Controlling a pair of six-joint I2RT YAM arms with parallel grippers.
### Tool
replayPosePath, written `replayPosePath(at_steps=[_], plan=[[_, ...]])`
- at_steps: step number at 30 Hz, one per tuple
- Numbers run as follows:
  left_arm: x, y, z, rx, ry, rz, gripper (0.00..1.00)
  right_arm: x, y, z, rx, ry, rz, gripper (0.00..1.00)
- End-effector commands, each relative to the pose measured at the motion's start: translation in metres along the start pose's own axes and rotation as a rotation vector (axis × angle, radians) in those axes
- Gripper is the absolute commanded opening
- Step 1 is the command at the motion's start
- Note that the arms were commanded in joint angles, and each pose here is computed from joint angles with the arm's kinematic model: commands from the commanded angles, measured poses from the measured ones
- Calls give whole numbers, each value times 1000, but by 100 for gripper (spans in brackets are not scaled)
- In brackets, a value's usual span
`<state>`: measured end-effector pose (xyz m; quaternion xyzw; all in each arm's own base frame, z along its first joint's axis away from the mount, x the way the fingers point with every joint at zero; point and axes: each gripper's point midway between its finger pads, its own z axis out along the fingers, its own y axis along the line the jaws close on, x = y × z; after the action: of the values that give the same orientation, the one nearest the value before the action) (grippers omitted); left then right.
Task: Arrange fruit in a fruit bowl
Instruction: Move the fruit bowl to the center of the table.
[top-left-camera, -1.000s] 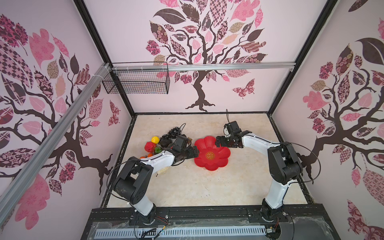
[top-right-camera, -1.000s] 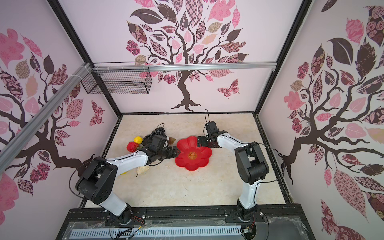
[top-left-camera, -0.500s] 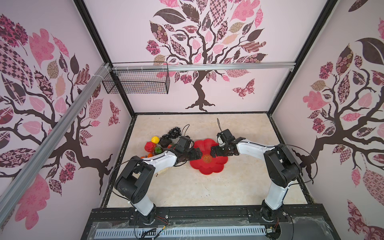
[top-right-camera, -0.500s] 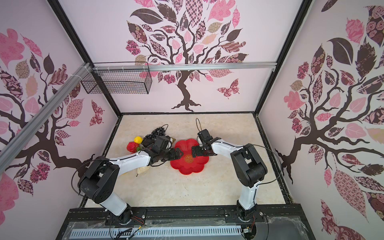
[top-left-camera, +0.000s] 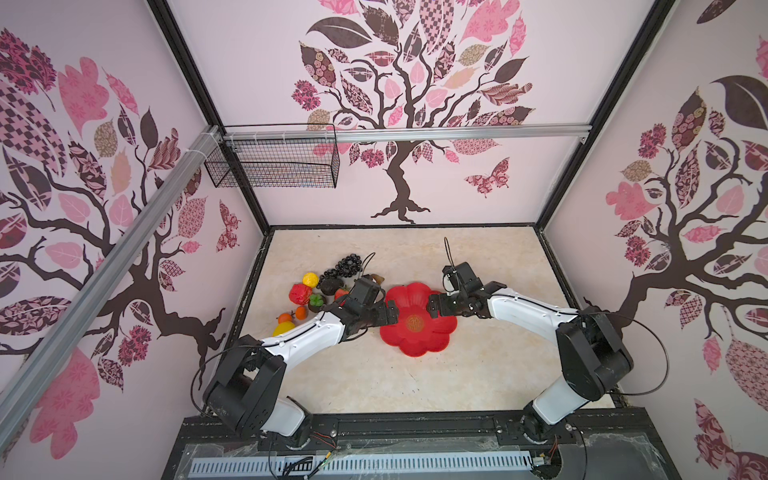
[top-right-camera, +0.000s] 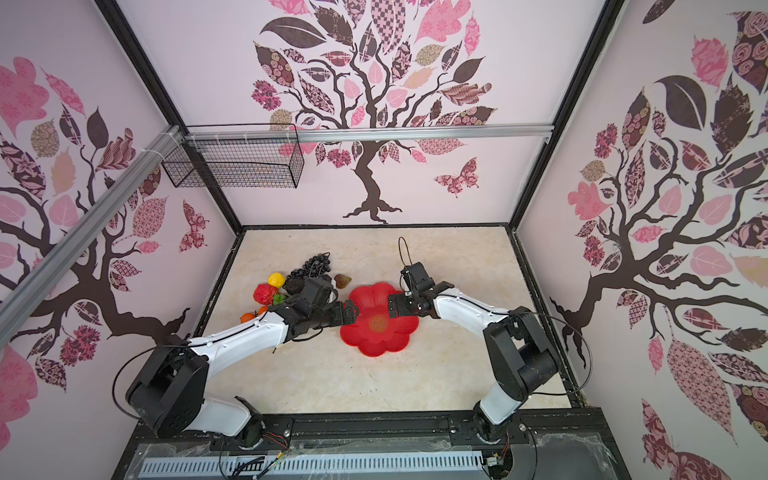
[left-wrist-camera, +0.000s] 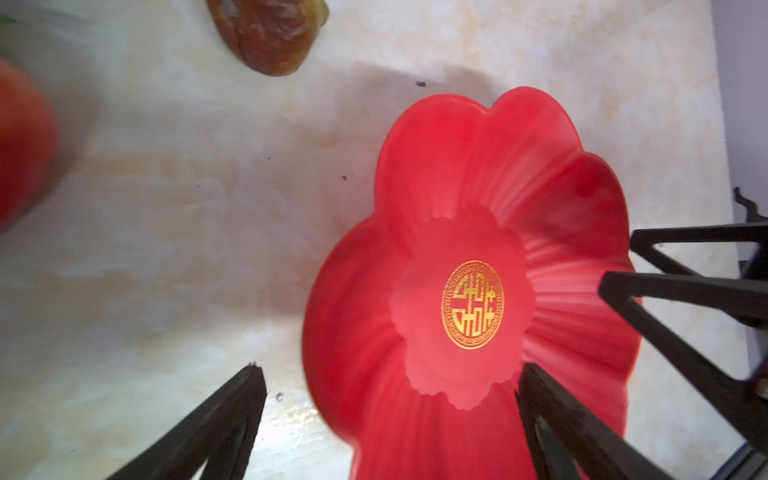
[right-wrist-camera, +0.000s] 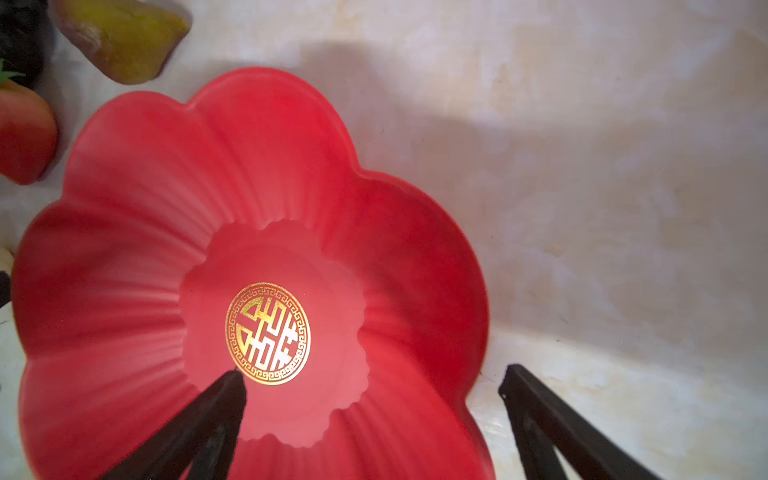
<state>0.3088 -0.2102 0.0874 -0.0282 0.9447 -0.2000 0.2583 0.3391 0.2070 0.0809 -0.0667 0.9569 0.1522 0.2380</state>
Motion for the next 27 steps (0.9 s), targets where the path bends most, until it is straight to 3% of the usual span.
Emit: replayPosePath(at_steps=[1, 8, 14, 20, 27], plan=[[-9, 30, -18, -111, -38, -32, 98, -15, -5, -25, 37, -78, 19, 100], [-47, 73, -90, -306, -205, -55, 98, -12, -7, -73, 16, -180, 0, 100], [-51, 113, -142, -528, -303, -107, 98, 11, -1, -98, -72, -206, 15, 100], [-31, 158, -124, -502, -183, -297, 98, 37, 4, -98, -166, -184, 52, 100], [-21, 154, -85, -418, -43, -314, 98, 50, 6, -96, -197, -164, 45, 100]])
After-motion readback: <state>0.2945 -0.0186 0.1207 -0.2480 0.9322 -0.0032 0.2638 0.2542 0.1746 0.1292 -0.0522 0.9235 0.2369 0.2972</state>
